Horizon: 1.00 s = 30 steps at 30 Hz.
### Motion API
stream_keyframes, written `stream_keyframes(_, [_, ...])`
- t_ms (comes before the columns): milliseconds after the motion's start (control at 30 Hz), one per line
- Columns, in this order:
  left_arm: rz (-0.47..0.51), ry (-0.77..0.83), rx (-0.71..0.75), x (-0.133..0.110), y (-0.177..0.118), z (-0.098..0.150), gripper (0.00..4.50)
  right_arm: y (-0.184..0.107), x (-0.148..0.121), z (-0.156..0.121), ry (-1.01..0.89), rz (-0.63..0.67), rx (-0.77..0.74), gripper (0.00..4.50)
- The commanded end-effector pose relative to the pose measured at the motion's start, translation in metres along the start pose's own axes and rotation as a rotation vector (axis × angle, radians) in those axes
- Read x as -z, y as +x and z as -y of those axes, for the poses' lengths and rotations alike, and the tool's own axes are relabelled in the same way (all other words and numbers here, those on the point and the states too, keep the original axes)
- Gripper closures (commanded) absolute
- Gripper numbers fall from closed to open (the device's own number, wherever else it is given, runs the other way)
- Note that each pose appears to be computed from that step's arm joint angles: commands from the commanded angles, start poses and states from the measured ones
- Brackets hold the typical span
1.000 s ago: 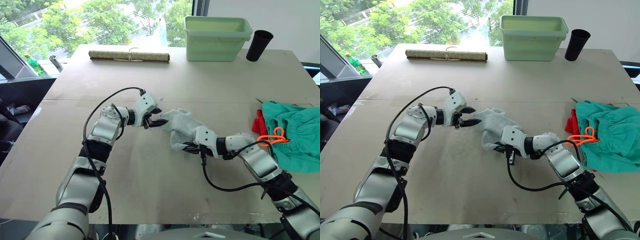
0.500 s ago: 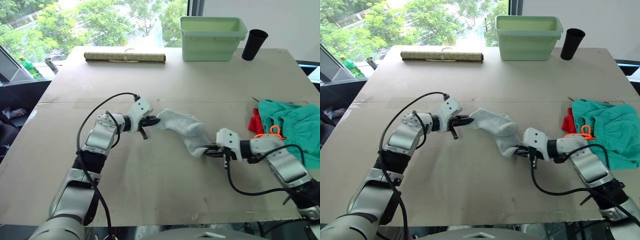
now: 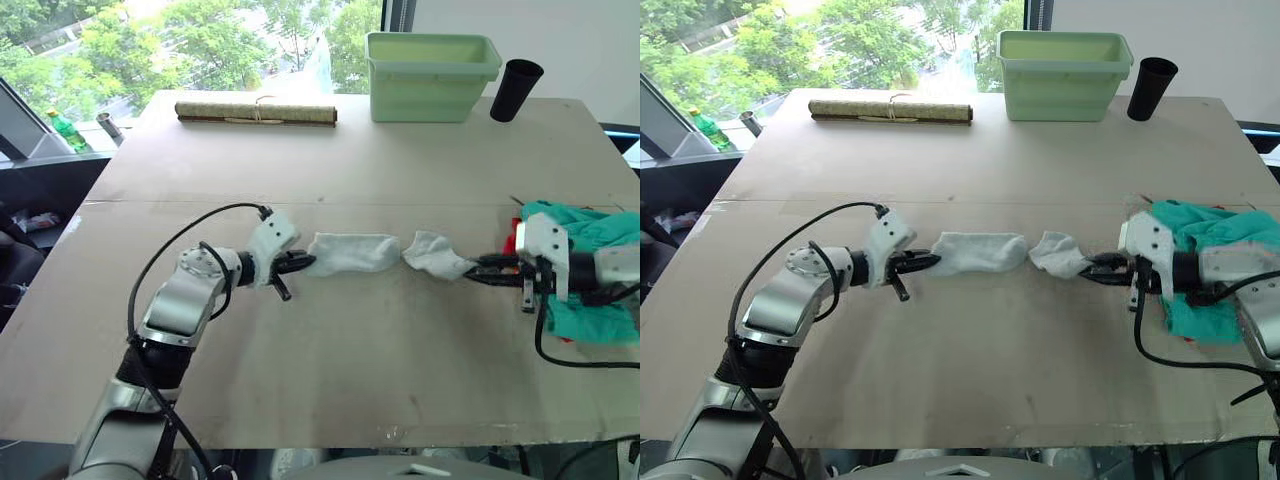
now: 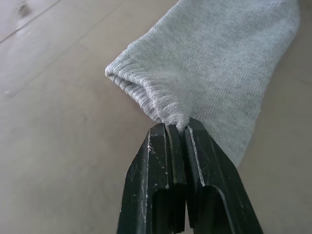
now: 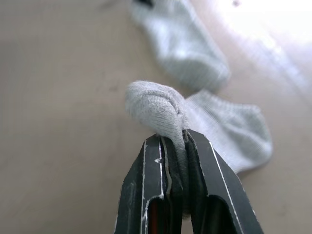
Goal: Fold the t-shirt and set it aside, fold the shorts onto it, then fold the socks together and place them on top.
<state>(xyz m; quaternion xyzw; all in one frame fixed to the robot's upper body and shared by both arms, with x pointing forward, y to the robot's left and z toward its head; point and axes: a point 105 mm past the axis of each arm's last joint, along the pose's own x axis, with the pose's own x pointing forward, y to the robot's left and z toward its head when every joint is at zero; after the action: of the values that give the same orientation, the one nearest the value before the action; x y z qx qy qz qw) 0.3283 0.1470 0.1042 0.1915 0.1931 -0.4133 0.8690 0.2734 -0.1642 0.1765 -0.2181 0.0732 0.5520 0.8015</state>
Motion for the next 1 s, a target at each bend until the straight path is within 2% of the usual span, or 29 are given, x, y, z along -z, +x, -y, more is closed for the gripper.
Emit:
stream_keyframes(33, [0.047, 0.058, -0.044, -0.015, -0.004, -0.009, 4.46, 0.001, -0.043, 0.000, 0.006, 0.169, 0.002, 4.50])
stream_keyframes(133, [0.076, 0.090, -0.041, -0.020, -0.006, -0.014, 4.46, 0.006, -0.059, 0.000, 0.018, 0.229, -0.001, 4.50])
stream_keyframes(167, [0.081, 0.088, -0.032, -0.020, -0.006, -0.014, 3.88, 0.007, -0.062, 0.001, 0.022, 0.235, 0.002, 4.50])
stream_keyframes(233, [0.088, 0.123, -0.037, -0.021, -0.007, -0.016, 3.48, 0.009, -0.067, 0.002, 0.027, 0.240, 0.009, 4.50])
stream_keyframes(267, [0.091, 0.132, -0.052, -0.021, -0.008, -0.020, 2.92, 0.010, -0.068, 0.002, 0.027, 0.235, 0.013, 4.50])
stream_keyframes(300, [0.090, 0.111, -0.044, -0.020, -0.009, -0.022, 2.59, 0.010, -0.069, 0.003, 0.035, 0.222, 0.025, 4.50])
stream_keyframes(400, [0.099, 0.077, 0.023, -0.019, -0.014, -0.025, 2.59, 0.015, -0.072, 0.005, 0.053, 0.210, 0.040, 4.50])
stream_keyframes(500, [0.104, 0.123, 0.003, -0.019, -0.020, -0.037, 2.59, 0.020, -0.080, 0.006, 0.084, 0.253, 0.049, 4.50])
stream_keyframes(667, [0.224, 0.153, 0.002, -0.041, -0.035, -0.053, 2.59, 0.028, -0.098, 0.006, 0.182, 0.372, 0.039, 4.50])
stream_keyframes(700, [0.246, 0.152, 0.017, -0.045, -0.035, -0.052, 2.59, 0.029, -0.101, 0.006, 0.201, 0.396, 0.034, 4.50])
stream_keyframes(767, [0.378, 0.134, 0.129, -0.067, -0.032, -0.030, 2.59, 0.035, -0.109, 0.001, 0.272, 0.478, -0.004, 4.50])
stream_keyframes(833, [0.434, 0.124, 0.195, -0.076, -0.031, -0.017, 2.59, 0.038, -0.114, -0.001, 0.309, 0.512, -0.025, 4.50])
stream_keyframes(1000, [0.387, 0.138, 0.236, -0.064, -0.022, -0.007, 2.59, 0.045, -0.124, -0.008, 0.366, 0.562, -0.079, 4.50])
